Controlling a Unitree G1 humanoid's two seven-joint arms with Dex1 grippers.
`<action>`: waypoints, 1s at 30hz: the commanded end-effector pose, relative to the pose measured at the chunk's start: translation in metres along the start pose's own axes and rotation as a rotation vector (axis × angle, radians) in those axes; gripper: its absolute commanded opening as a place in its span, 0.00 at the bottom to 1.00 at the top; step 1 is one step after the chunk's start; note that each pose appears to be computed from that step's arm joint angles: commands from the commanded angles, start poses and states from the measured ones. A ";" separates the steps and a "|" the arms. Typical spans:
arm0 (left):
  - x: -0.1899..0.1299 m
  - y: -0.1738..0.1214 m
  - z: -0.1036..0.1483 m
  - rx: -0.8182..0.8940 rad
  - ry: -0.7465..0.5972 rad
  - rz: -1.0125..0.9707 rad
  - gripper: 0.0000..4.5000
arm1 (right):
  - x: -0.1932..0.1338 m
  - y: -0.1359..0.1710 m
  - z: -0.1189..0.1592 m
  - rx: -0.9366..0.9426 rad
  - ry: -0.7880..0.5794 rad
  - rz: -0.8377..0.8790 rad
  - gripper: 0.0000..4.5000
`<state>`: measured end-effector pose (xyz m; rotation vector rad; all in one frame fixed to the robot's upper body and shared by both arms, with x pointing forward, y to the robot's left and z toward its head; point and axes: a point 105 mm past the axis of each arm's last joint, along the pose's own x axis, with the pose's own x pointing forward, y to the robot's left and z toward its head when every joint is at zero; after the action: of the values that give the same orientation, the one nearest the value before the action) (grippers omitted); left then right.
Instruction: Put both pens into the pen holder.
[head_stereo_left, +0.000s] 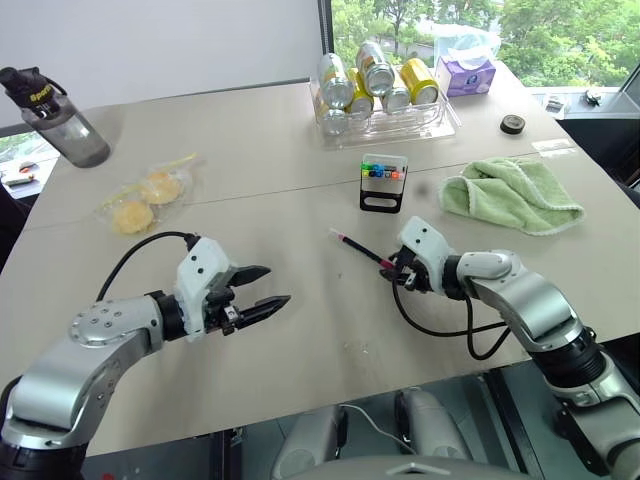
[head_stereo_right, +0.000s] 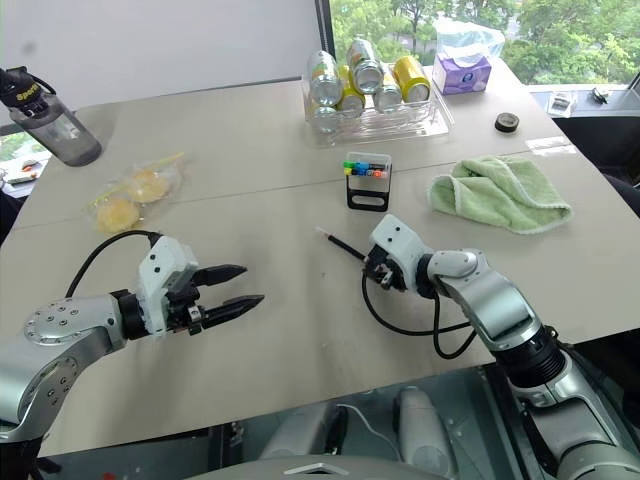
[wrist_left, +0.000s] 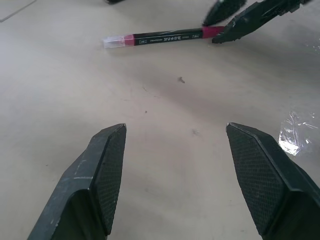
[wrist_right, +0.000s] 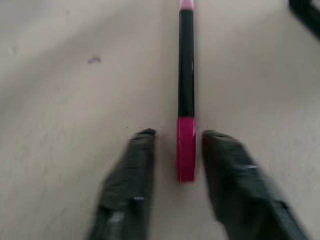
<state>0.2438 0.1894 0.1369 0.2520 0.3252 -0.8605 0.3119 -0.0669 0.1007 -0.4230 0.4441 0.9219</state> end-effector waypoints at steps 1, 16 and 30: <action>-0.002 -0.002 0.021 0.049 -0.037 0.006 0.73 | -0.005 0.000 0.010 -0.028 -0.029 -0.006 0.01; 0.017 0.014 0.059 -0.287 -0.389 0.117 0.73 | -0.020 0.023 0.073 -0.062 -0.421 0.104 0.01; 0.023 0.013 0.089 -0.595 -0.690 0.007 0.73 | -0.027 0.043 0.087 -0.134 -0.551 0.204 0.01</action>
<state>0.2855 0.1508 0.2002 -0.5844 -0.0284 -0.7406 0.2849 -0.0189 0.1694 -0.2221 -0.0203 1.1929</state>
